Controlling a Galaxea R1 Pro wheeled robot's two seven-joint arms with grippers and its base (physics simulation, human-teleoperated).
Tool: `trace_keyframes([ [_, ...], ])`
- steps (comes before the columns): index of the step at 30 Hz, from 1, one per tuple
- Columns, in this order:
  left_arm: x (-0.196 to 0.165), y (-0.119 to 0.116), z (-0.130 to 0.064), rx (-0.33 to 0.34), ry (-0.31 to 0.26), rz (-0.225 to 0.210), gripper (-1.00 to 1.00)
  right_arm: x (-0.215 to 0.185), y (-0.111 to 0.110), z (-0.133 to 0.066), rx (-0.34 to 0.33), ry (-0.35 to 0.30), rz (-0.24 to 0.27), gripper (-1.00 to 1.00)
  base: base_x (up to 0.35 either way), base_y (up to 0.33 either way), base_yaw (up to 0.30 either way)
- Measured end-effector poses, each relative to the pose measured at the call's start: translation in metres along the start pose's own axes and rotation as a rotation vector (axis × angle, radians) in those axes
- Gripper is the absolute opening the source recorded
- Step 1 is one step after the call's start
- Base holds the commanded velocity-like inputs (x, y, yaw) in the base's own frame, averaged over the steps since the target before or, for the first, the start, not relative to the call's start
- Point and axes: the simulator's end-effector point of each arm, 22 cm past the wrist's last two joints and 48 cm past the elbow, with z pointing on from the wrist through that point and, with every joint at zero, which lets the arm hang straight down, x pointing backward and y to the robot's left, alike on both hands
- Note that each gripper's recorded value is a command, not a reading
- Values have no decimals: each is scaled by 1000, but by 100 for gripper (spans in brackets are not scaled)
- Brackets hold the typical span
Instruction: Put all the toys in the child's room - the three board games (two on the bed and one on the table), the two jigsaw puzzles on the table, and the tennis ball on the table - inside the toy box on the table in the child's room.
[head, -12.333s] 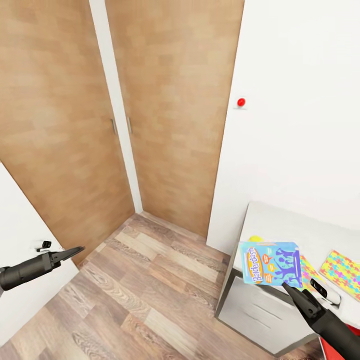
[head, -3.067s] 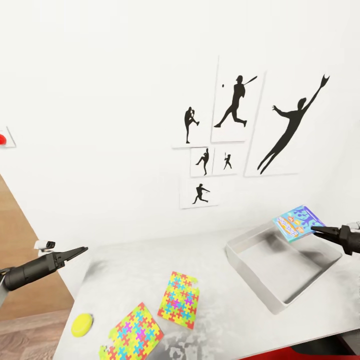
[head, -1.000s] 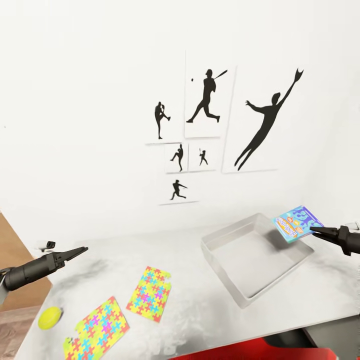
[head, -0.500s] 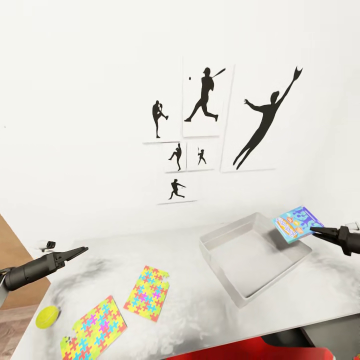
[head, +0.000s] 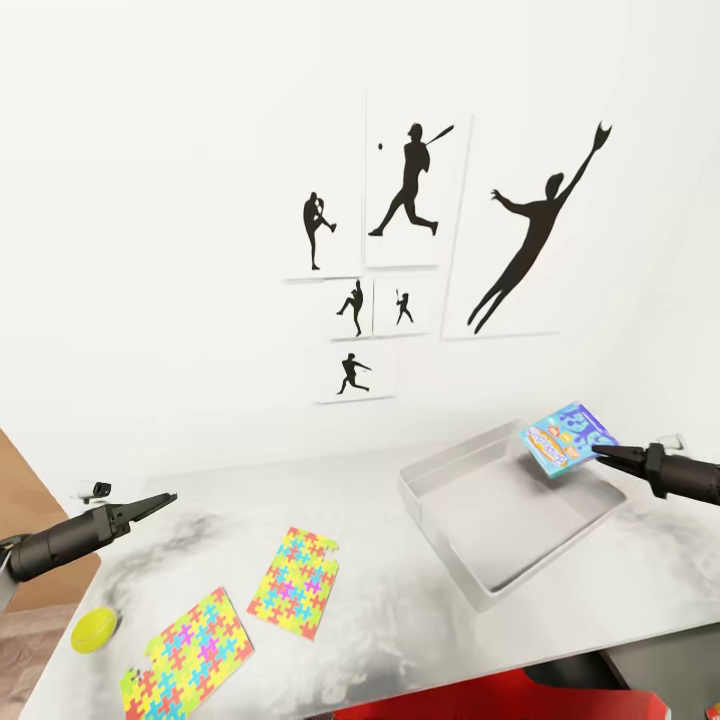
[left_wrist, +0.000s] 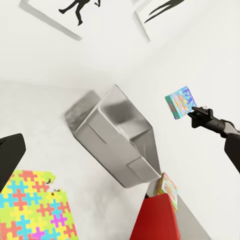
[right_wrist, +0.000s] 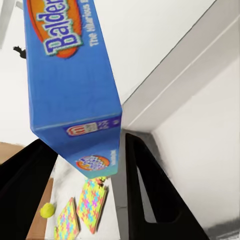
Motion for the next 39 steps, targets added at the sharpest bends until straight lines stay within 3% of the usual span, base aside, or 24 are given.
trace_keyframes([
  [6, -5, -3, 7, 14, 3, -20, 100, 12, 6, 31, -15, 44, -3, -100, 0, 0, 0],
  [10, -35, -41, 29, 56, 33, -19, 100, 18, 6, 45, 8, 88, -23, -100, 0, 0, 0],
  [12, -51, -62, 39, 59, 49, 7, 100, 22, 2, 52, 22, 113, -17, -100, 0, 0, 0],
  [17, -72, -81, 51, 51, 56, 52, 100, 25, -7, 64, 50, 160, 13, -100, 0, 0, 0],
  [27, -73, -77, 56, 40, 65, 40, 100, 17, -15, 86, 59, 180, 133, -100, 0, 0, 0],
  [35, -71, -72, 58, 36, 70, 32, 100, 37, -32, 94, 113, 254, 140, -100, 0, 0, 0],
  [39, -71, -69, 59, 35, 71, 27, 100, 44, -44, 91, 134, 265, 168, -100, 0, 0, 0],
])
